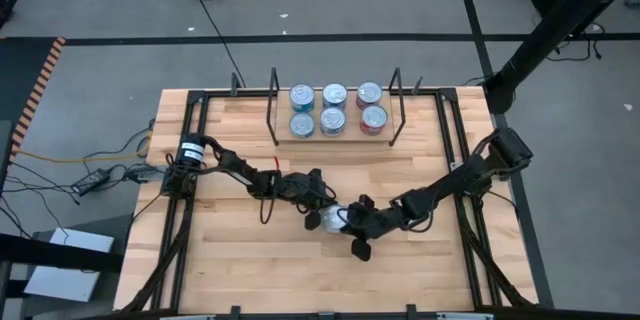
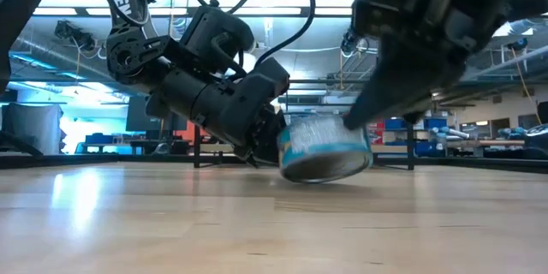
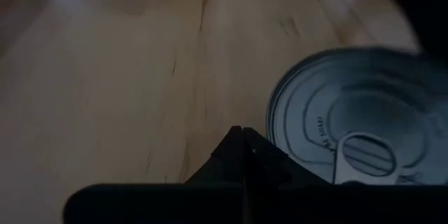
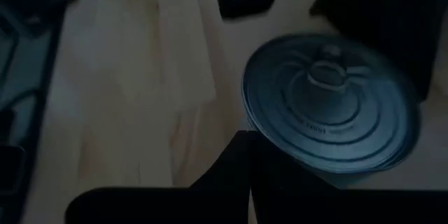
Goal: Stack canned seafood by type on shelf
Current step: Stack the yellow-blue tuna can on top of the yellow-blue tuna can on the shelf
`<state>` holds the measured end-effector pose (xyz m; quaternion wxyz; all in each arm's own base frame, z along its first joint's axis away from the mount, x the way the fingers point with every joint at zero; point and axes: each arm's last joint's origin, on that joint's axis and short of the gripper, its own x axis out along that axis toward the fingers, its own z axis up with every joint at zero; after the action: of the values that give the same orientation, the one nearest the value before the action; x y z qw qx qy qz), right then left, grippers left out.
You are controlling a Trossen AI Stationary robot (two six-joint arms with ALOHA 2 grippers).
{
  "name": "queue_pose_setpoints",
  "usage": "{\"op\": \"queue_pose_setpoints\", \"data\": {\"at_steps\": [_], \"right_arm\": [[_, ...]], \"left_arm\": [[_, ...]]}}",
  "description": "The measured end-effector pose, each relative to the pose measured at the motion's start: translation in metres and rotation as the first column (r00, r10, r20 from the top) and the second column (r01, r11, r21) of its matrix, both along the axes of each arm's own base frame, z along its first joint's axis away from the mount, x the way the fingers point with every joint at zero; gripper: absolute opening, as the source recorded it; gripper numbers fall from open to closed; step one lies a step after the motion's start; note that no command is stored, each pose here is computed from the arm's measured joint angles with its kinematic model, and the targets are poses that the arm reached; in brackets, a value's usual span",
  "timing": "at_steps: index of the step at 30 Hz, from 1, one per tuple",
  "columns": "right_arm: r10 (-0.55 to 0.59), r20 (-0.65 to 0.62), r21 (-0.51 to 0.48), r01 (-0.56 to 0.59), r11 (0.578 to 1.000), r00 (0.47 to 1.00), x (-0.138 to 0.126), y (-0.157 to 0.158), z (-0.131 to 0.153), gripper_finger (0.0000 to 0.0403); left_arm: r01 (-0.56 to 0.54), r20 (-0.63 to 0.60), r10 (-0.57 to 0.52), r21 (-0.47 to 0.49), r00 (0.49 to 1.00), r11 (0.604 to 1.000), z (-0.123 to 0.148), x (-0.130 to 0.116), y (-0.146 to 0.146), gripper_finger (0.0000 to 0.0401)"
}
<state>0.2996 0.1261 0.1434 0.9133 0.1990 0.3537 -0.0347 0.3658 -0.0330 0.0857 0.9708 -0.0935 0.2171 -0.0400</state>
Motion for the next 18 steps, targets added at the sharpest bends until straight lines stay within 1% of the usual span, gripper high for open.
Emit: {"op": "queue_pose_setpoints", "data": {"at_steps": [5, 11, 15, 18], "right_arm": [[-0.028, 0.037, 0.019, 0.027, 0.999, 0.999, 0.002, -0.008, 0.011, 0.0008], [-0.066, 0.061, 0.055, 0.063, 0.996, 0.996, 0.005, -0.013, 0.016, 0.0008], [-0.081, 0.113, 0.094, 0.071, 0.993, 0.99, 0.008, -0.012, 0.021, 0.0009], [-0.099, 0.124, 0.113, 0.085, 0.99, 0.987, 0.009, -0.012, 0.022, 0.0009]], "left_arm": [[0.005, -0.01, -0.005, -0.001, 1.0, 1.0, -0.001, -0.001, 0.0, 0.0003], [0.011, -0.011, -0.011, -0.003, 1.0, 1.0, -0.001, -0.001, 0.0, 0.0003], [0.051, -0.009, -0.051, -0.019, 0.999, 0.999, -0.001, -0.001, -0.004, 0.0003], [0.082, -0.007, -0.082, -0.039, 0.997, 0.996, -0.001, -0.002, -0.009, 0.0003]]}}
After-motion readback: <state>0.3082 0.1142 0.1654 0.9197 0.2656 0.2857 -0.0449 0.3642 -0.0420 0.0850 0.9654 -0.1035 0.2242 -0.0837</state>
